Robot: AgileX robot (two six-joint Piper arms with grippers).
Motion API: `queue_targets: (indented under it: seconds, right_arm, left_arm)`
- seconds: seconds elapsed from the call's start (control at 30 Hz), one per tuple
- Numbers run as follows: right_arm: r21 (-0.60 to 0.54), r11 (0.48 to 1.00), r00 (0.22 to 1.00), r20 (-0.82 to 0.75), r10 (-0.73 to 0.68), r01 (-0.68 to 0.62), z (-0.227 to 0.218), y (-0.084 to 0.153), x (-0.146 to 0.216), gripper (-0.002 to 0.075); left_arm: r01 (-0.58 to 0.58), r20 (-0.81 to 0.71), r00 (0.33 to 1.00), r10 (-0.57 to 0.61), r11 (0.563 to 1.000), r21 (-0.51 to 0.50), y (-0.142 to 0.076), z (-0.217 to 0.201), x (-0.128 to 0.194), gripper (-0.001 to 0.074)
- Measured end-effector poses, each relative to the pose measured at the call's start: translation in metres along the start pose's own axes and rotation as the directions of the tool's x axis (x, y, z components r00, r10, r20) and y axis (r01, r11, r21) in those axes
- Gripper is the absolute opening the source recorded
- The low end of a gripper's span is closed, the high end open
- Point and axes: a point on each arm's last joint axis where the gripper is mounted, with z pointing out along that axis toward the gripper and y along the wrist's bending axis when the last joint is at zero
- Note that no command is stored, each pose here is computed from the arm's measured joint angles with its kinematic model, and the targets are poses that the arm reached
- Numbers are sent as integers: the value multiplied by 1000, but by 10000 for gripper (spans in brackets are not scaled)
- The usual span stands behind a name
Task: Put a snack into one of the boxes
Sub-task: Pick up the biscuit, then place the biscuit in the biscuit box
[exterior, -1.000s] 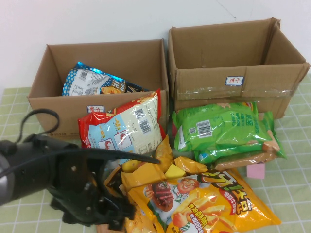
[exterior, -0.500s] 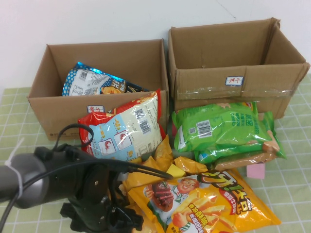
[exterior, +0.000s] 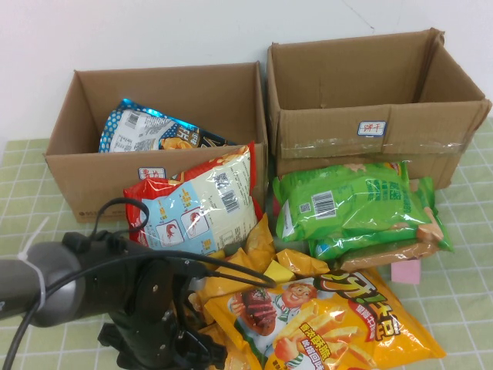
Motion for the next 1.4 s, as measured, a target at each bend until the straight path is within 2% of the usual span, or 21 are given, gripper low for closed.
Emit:
queue_targets:
  seconds: [0.3,0.4,0.53,0.63,0.73,0.8,0.9,1.03,1.13,1.23,1.3,1.4]
  right_arm:
    - [-1,1000,1000,0,1,-1,0,0,0,-2]
    - [-1,1000,1000,0,1,-1,0,0,0,-2]
    - [-1,1000,1000,0,1,-1,0,0,0,-2]
    - [-1,1000,1000,0,1,-1,0,0,0,-2]
    - [-1,1000,1000,0,-6,6,0,0,0,-2]
    - [-1,1000,1000,2,-10,10,0,0,0,-2]
    - [0,1000,1000,4,-13,13,0,0,0,-2]
    - [2,1000,1000,15,-13,13,0,0,-1,-2]
    - [-2,1000,999,43,-6,6,0,0,-4,-2]
    - [-2,1000,999,53,-4,4,0,0,-5,-2]
    - [-2,1000,999,54,-6,6,0,0,-5,-2]
    - [-2,1000,999,54,-6,6,0,0,-5,-2]
  left_arm:
    - [-23,-12,1000,23,1000,-8,0,-1,0,453]
    - [-56,-42,998,54,998,-42,1,-12,-2,452]
    - [-121,-19,993,120,987,-103,0,-50,-15,452]
    - [-158,102,980,170,980,-120,-5,-93,-33,452]
    - [-184,276,939,205,978,-102,-14,-139,-51,452]
    - [-196,404,890,212,977,-79,-21,-165,-65,452]
    - [-224,602,774,196,974,-29,-34,-200,-86,452]
    - [-278,797,592,122,959,60,-55,-213,-120,452]
    - [-317,899,436,27,940,125,-70,-200,-147,452]
    - [-360,961,274,-45,921,146,-83,-179,-174,452]
    - [-378,975,218,-45,917,127,-88,-163,-188,452]
    - [-393,984,180,3,917,70,-95,-136,-209,452]
